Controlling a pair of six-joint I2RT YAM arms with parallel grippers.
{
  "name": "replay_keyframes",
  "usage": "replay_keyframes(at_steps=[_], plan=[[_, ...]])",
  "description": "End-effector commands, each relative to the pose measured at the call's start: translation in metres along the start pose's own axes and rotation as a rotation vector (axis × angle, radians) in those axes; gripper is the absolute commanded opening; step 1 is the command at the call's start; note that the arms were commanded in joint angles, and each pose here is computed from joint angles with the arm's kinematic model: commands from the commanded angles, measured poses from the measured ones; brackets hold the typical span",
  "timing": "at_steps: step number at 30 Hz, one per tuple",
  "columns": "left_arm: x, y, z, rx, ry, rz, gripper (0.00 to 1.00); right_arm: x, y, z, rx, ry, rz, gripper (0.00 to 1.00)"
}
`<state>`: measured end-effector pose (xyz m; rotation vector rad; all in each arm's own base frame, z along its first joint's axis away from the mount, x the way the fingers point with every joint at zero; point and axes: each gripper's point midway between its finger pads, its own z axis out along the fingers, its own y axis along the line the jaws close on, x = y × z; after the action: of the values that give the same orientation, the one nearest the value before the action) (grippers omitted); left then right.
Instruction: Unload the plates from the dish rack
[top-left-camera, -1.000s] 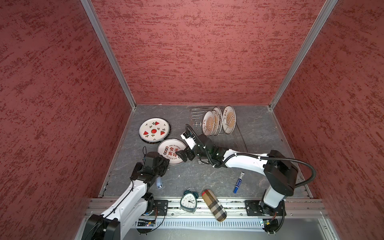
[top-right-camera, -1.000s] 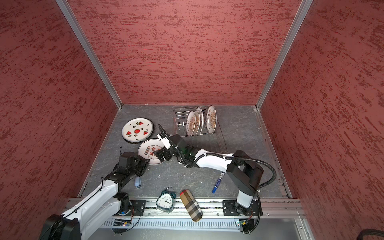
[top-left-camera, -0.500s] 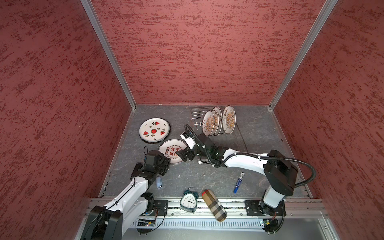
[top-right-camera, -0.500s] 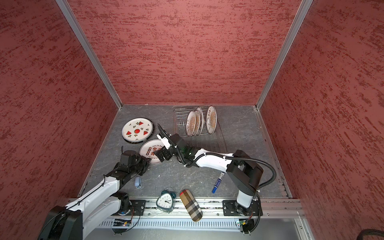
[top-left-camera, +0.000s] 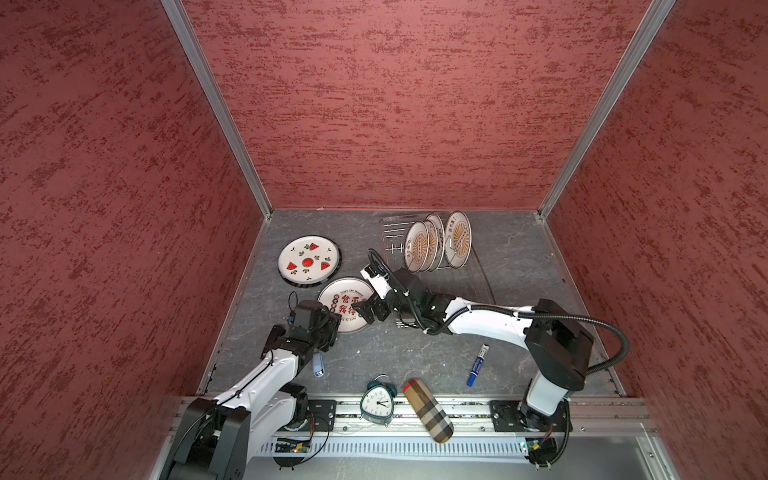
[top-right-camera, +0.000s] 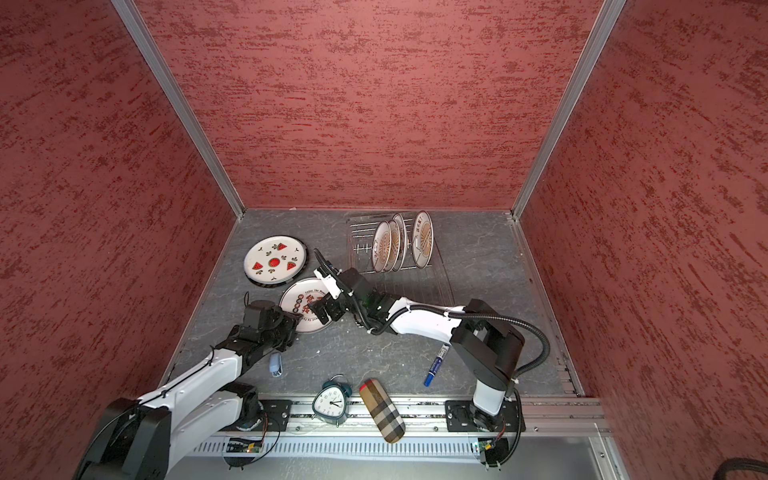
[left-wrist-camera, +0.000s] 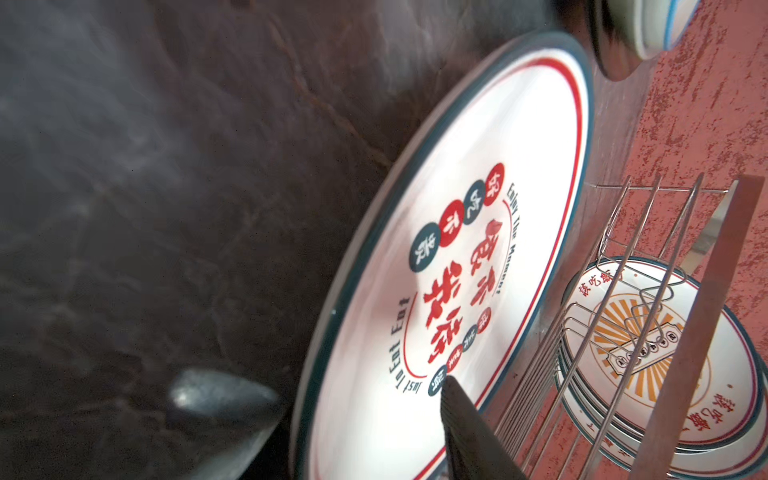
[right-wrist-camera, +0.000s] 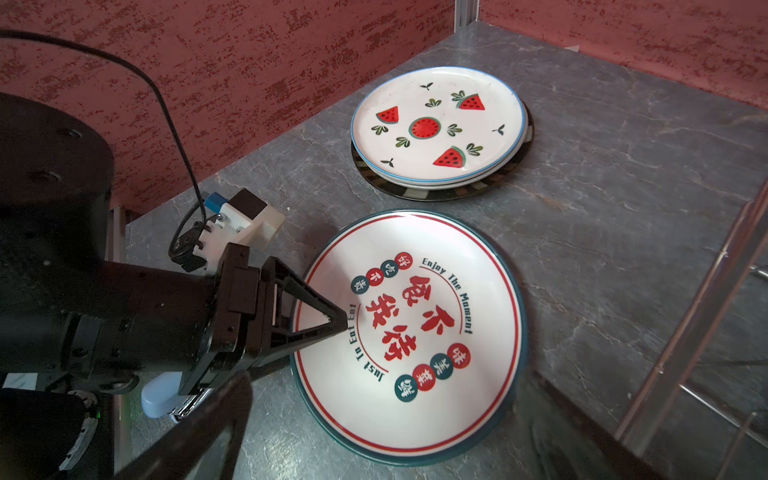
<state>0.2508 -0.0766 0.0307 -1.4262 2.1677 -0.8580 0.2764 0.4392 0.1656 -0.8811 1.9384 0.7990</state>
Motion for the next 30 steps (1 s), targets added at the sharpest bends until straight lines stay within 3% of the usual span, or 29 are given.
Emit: replay_keyframes(at_steps=[1, 9, 21, 25, 30], plan=[[-0.008, -0.010, 0.000, 0.016, -0.037, 0.000, 0.54, -0.009, 0.005, 0.000, -0.010, -0.024, -0.019, 0.99], [-0.012, -0.008, -0.005, 0.011, -0.073, -0.008, 0.79, -0.009, 0.003, 0.000, 0.003, -0.025, -0.019, 0.99], [-0.043, 0.006, -0.029, -0.044, -0.277, 0.009, 0.92, -0.015, 0.007, -0.007, -0.014, -0.047, -0.015, 0.99], [-0.048, 0.002, -0.039, -0.011, -0.322, 0.024, 0.96, -0.018, 0.006, -0.014, -0.011, -0.075, 0.001, 0.99], [-0.052, -0.019, -0.050, 0.101, -0.364, 0.145, 0.99, -0.032, 0.001, -0.029, 0.026, -0.145, 0.033, 0.99]])
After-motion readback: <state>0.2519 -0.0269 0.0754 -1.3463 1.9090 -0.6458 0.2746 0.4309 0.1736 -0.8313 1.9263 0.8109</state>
